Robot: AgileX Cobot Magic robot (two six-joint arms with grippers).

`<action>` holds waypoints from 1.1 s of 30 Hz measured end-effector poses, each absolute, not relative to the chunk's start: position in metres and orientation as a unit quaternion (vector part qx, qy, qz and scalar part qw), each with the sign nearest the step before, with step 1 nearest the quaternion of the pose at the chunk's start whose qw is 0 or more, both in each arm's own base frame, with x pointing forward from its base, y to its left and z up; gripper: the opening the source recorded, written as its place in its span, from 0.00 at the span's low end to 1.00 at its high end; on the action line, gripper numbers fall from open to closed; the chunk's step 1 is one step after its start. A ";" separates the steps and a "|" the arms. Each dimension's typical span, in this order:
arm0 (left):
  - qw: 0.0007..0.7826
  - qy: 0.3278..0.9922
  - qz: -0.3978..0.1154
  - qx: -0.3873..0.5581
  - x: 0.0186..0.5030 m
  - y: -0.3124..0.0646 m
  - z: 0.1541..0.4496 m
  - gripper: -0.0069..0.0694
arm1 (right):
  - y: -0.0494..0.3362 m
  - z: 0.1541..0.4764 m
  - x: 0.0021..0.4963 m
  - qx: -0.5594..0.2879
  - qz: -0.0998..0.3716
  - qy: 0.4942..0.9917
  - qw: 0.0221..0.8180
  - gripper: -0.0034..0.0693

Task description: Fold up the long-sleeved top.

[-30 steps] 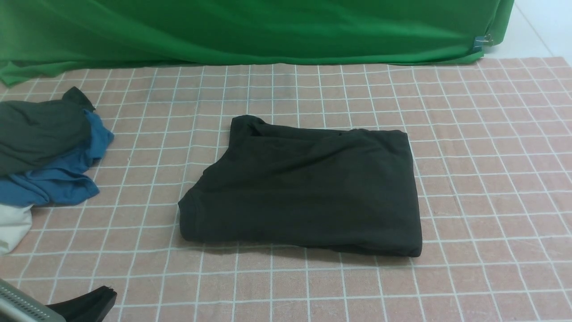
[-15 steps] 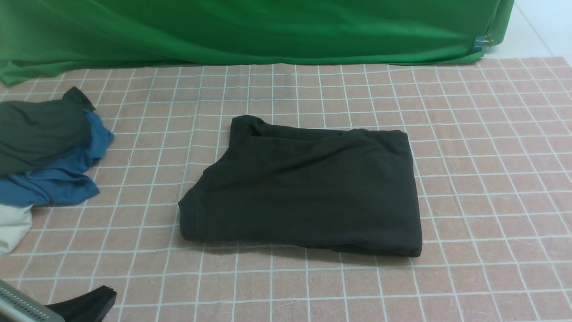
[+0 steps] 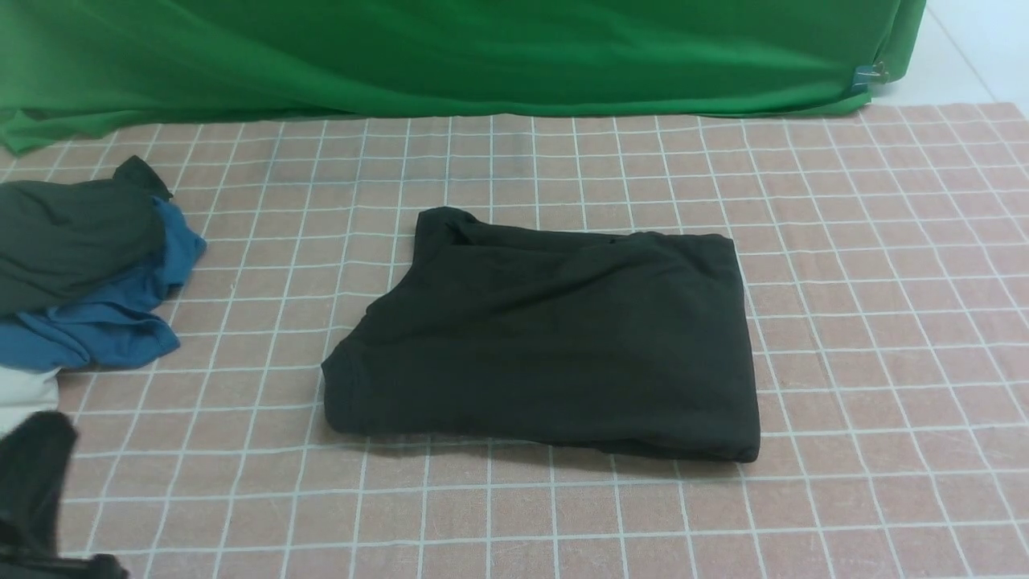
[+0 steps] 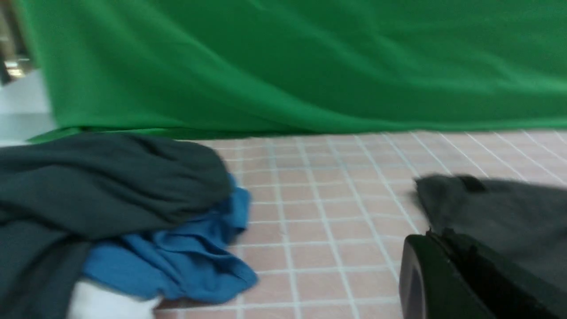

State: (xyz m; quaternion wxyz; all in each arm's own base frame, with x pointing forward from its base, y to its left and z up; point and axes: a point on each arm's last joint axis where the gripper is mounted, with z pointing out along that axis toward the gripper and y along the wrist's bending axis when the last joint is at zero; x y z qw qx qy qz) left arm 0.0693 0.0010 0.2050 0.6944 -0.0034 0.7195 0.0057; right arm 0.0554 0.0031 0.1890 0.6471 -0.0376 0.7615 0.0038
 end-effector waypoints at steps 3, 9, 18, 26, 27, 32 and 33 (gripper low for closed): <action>0.696 0.718 0.017 -0.018 0.064 0.003 0.204 0.11 | 0.003 0.189 0.055 -0.038 0.004 0.761 0.647 0.22; 0.652 0.758 0.020 -0.023 0.056 0.003 0.190 0.11 | 0.003 0.189 0.055 -0.038 0.004 0.761 0.647 0.24; 0.647 0.762 0.030 -0.010 0.055 0.002 0.189 0.11 | 0.003 0.189 0.055 -0.038 0.004 0.761 0.647 0.26; 0.646 0.762 0.026 0.003 0.055 0.001 0.189 0.11 | 0.003 0.189 0.055 -0.038 0.004 0.761 0.647 0.26; 0.647 0.762 0.023 0.011 0.055 0.000 0.189 0.11 | 0.003 0.189 0.055 -0.038 0.004 0.761 0.647 0.26; 0.647 0.762 0.016 0.027 0.055 -0.001 0.189 0.11 | 0.003 0.189 0.055 -0.038 0.004 0.761 0.647 0.27; 0.647 0.762 0.016 0.027 0.055 -0.001 0.189 0.11 | 0.003 0.189 0.055 -0.038 0.004 0.761 0.647 0.27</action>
